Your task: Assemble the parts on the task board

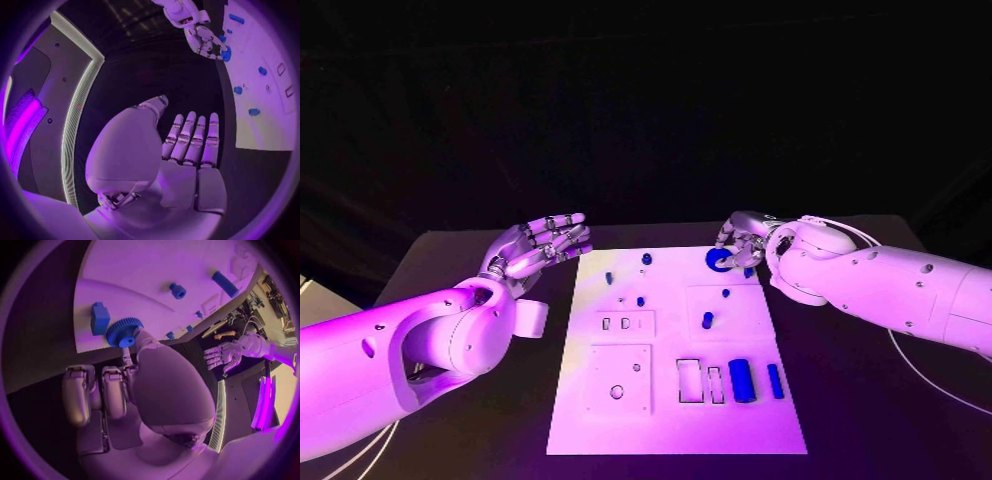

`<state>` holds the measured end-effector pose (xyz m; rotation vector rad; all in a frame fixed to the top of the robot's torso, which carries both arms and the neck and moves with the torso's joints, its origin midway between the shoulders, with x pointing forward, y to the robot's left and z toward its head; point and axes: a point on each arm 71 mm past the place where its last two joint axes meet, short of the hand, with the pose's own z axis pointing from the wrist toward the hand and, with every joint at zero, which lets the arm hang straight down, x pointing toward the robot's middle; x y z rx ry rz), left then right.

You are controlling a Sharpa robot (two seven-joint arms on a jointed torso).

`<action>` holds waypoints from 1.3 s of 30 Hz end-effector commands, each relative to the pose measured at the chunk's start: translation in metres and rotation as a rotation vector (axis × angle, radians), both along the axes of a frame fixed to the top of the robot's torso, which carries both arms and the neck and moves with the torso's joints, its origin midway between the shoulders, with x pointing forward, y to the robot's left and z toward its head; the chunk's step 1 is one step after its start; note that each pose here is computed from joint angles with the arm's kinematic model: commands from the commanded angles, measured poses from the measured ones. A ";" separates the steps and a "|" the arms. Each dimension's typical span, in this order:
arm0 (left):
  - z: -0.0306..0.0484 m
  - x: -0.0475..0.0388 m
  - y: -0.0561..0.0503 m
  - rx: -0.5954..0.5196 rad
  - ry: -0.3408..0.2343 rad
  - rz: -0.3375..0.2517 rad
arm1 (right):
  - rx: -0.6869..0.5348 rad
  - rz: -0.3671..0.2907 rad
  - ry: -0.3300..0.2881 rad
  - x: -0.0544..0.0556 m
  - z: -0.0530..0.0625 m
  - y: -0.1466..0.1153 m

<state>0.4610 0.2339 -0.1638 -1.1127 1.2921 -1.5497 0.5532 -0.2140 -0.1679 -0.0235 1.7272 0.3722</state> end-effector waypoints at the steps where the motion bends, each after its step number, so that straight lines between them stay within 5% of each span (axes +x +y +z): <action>1: 0.0020 -0.0003 -0.003 -0.010 -0.014 -0.029 | -0.073 0.061 -0.106 -0.007 0.003 0.010; 9: 0.0019 -0.0001 -0.004 -0.012 -0.015 -0.032 | -0.085 0.191 -0.270 -0.028 0.019 0.045; 19: 0.0019 -0.0002 -0.007 -0.015 -0.014 -0.039 | -0.092 0.328 -0.351 -0.044 0.027 0.102; 27: 0.0023 -0.0012 -0.010 -0.017 -0.013 -0.048 | -0.112 0.374 -0.378 -0.044 0.020 0.132; 39: 0.0023 -0.0011 -0.011 -0.014 -0.015 -0.052 | -0.119 0.387 -0.356 -0.038 -0.001 0.146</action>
